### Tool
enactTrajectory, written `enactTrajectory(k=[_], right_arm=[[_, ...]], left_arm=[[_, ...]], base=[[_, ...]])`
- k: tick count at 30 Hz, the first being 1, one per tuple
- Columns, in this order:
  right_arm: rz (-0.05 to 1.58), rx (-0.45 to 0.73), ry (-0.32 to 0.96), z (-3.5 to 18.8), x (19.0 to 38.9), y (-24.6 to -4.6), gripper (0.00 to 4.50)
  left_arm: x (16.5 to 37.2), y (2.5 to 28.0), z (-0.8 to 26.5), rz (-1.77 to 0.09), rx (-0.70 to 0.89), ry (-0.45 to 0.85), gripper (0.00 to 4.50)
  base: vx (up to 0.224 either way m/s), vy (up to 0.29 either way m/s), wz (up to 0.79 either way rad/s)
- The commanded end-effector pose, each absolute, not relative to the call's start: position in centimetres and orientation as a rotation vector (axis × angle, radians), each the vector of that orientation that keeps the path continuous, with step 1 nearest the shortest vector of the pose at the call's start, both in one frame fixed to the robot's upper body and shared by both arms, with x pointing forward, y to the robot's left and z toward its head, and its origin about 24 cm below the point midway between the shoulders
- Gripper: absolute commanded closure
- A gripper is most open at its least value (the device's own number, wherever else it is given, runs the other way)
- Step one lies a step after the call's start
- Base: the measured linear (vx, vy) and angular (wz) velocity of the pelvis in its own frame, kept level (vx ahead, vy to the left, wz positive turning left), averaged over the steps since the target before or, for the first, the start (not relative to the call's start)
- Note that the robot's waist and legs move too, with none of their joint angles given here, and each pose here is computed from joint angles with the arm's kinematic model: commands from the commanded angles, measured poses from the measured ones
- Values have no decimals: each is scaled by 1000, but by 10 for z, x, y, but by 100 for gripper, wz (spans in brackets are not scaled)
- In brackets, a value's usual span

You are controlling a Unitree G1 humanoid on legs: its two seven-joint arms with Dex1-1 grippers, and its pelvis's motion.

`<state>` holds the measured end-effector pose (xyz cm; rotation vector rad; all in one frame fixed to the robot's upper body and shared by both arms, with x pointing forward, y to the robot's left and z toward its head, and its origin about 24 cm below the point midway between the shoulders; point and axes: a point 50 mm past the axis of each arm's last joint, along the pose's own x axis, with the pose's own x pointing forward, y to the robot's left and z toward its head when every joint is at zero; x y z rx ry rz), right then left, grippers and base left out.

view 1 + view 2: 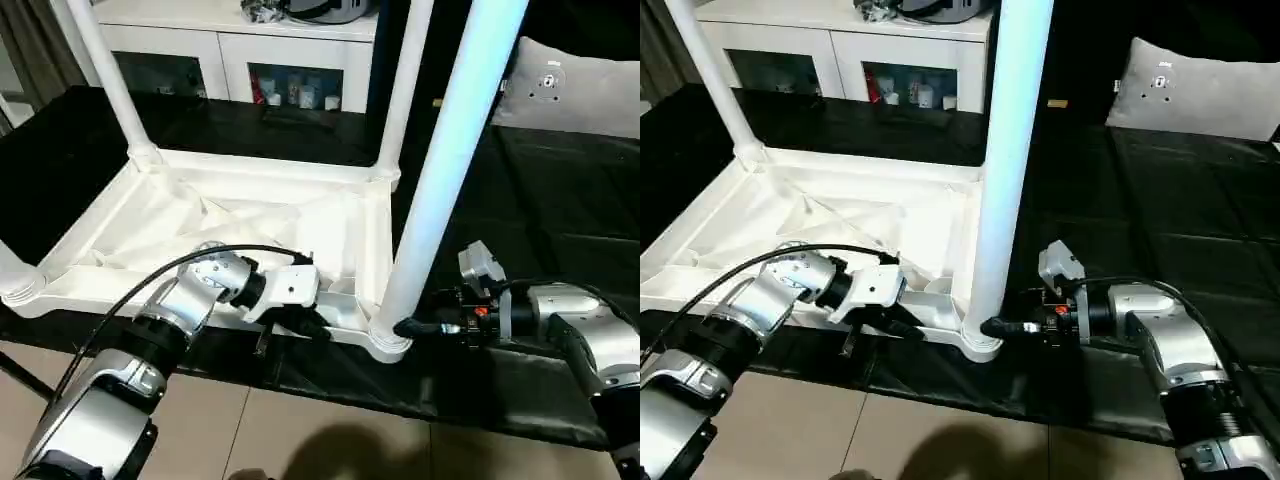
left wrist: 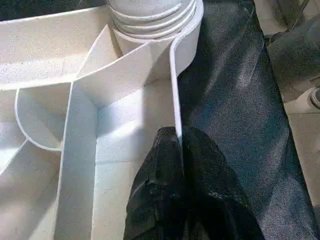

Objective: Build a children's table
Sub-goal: Rotate leg to tighten

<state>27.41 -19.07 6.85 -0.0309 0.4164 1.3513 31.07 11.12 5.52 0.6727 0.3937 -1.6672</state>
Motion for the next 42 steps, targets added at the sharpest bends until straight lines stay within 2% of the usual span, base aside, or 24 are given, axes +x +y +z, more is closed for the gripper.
enactTrajectory(k=[1, 2, 7, 10, 12, 16, 17, 18, 19, 21, 22, 25, 29, 30, 33, 38, 42], right_arm=[[1392, 48, 401, 70, 269, -182, 259], [1322, 87, 397, 69, 272, -177, 259], [1057, 102, 384, 66, 290, -163, 259], [807, 114, 413, 60, 307, -151, 259], [695, 119, 420, 58, 314, -147, 259], [567, 119, 396, 60, 323, -143, 259], [585, 131, 360, 62, 325, -140, 259], [594, 141, 336, 64, 325, -137, 203], [586, 157, 320, 65, 325, -137, 189], [589, 158, 313, 66, 324, -138, 189], [599, 130, 313, 66, 322, -140, 162], [612, 108, 303, 66, 320, -145, 143], [662, 81, 255, 73, 318, -165, 100], [703, 49, 243, 76, 316, -174, 96], [781, -7, 245, 80, 311, -185, 62], [945, -124, 288, 82, 300, -201, 42], [1033, -130, 307, 82, 295, -204, 42]], left_arm=[[307, 104, 50, -1685, 670, 416, 450], [310, 99, 50, -1622, 618, 416, 450], [318, 83, 51, -1471, 513, 410, 450], [327, 64, 53, -1335, 456, 407, 450], [331, 56, 54, -1276, 433, 399, 450], [335, 44, 58, -1206, 418, 379, 450], [336, 40, 59, -1204, 430, 370, 450], [335, 38, 59, -1199, 440, 366, 450], [336, 36, 59, -1195, 445, 365, 450], [337, 37, 59, -1176, 448, 365, 450], [338, 38, 59, -1167, 458, 364, 450], [338, 42, 59, -1170, 477, 361, 450], [336, 52, 55, -1208, 510, 353, 450], [334, 58, 54, -1241, 537, 351, 450], [331, 65, 54, -1300, 564, 325, 450], [322, 81, 51, -1451, 638, 340, 450], [319, 87, 50, -1507, 665, 347, 450]], base=[[0, 0, 0], [0, 0, 0], [0, 0, 0], [0, 0, 0], [0, 0, 0], [0, 0, 0], [0, 0, 0], [0, 0, 0], [0, 0, 0], [0, 0, 0], [0, 0, 0], [0, 0, 0], [0, 0, 0], [0, 0, 0], [0, 0, 0], [0, 0, 0], [0, 0, 0]])
